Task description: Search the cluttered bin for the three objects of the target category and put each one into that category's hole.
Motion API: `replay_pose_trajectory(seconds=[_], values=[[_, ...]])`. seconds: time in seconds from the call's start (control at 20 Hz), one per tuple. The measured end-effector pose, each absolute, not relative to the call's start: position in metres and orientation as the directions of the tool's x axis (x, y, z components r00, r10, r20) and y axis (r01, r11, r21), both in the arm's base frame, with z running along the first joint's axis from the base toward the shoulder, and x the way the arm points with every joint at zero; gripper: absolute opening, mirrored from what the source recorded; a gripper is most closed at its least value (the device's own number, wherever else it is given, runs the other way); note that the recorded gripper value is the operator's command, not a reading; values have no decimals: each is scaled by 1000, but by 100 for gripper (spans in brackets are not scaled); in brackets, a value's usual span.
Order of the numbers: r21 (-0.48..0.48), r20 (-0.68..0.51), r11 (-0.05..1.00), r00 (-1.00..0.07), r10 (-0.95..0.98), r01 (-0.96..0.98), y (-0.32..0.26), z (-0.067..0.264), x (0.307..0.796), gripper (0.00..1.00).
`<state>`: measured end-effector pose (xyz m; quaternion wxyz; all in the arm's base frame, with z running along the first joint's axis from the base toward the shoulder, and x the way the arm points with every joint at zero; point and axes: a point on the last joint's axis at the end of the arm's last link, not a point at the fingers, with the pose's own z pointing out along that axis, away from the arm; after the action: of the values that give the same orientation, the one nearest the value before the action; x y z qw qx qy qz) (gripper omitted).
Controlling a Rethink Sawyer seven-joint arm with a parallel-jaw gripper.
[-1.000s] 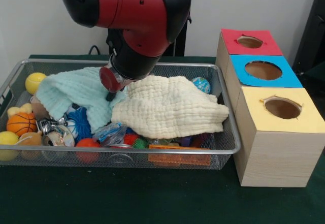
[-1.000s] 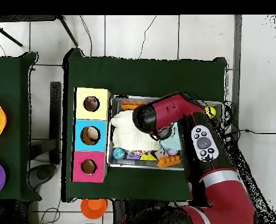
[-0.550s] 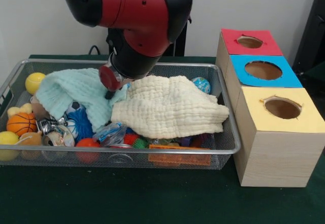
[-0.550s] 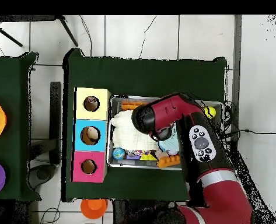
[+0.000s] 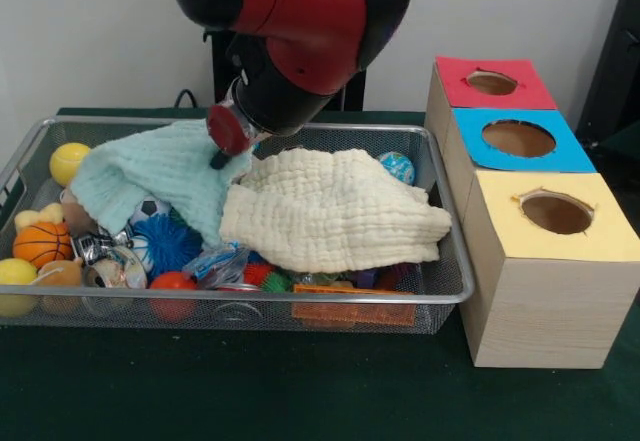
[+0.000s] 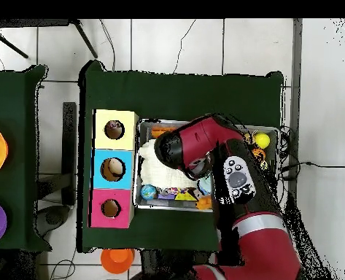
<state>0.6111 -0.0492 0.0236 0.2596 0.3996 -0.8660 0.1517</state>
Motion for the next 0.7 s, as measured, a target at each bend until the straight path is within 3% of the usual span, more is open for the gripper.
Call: replay_pose_trajectory(seconds=[0.7], values=[[-83, 750, 605, -450, -485, -792, 5, 97, 607, 0]])
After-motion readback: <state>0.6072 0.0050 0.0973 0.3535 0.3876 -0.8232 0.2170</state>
